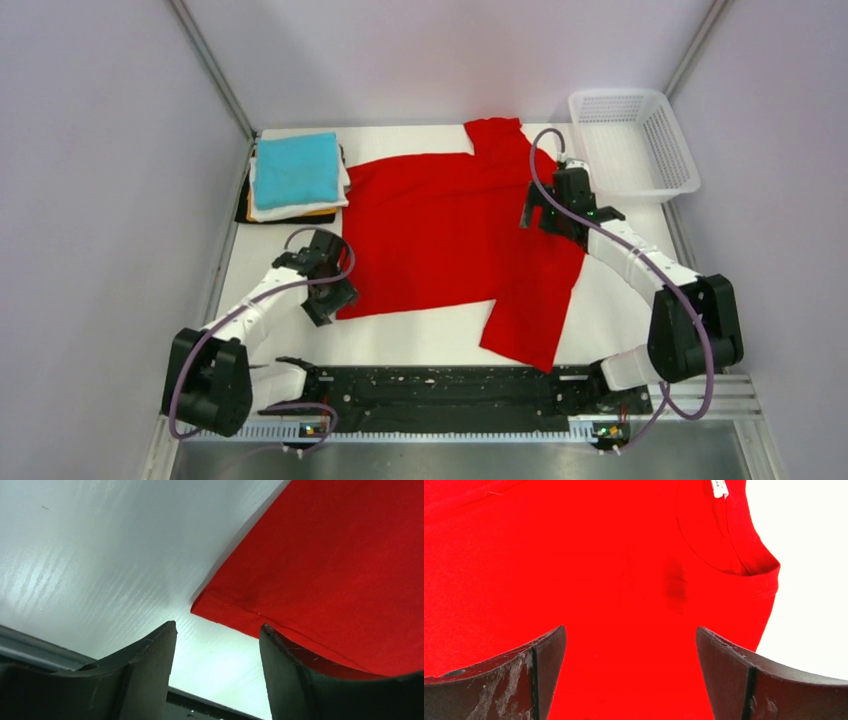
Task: Fold and stack the t-shirts
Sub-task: Flatten out the tshirt
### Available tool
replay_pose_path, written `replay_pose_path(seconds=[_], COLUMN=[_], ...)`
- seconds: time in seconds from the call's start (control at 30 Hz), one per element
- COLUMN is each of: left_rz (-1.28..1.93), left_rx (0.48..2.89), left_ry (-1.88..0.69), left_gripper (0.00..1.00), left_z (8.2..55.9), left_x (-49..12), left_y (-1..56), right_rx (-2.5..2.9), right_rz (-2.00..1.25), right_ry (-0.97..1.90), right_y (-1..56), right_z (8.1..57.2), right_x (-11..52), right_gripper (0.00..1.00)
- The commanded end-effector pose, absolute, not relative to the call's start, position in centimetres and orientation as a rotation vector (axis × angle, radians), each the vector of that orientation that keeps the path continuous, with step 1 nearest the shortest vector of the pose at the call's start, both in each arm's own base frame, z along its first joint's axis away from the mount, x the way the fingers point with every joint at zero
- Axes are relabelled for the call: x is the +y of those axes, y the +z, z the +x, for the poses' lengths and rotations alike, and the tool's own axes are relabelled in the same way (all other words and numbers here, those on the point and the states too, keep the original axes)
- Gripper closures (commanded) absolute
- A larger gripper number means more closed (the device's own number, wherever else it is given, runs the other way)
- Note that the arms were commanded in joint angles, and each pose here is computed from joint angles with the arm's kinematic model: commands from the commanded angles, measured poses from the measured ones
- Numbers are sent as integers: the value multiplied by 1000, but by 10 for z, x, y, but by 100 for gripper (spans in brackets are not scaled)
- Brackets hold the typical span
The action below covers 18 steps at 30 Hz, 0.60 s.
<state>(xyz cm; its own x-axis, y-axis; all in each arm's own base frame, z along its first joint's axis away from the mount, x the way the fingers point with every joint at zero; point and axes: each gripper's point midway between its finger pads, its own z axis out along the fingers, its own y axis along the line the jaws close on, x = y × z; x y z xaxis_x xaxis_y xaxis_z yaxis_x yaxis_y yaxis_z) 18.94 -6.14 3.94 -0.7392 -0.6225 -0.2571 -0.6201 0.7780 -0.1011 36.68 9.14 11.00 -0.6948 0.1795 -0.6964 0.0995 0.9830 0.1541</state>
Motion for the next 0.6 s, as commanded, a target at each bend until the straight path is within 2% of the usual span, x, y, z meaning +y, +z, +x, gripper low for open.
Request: replay_pose_path(seconds=[0.0,0.13,0.43,0.53,0.57], left_rz=[-1060,-1092,-1149,-1149,-1148], left_rx=[2628,2617,2616,2614,2615], left_ry=[-12,26,105,76,69], left_gripper=[35,44,53,62,69], left_z=[201,204,194,200,202], left_x=[-61,-59,-51,-55,-56], left_y=[27,20,2,-2,-4], right_rx=[2280,2276,2285,2301,2306], right_rz=[209,212,219,216,215], right_ry=[147,136,118,120,119], right_y=[129,129,128,126,126], right_z=[366,361,347,341,338], right_x=[89,85,80,79,78], right_gripper=[1,1,1,1,1])
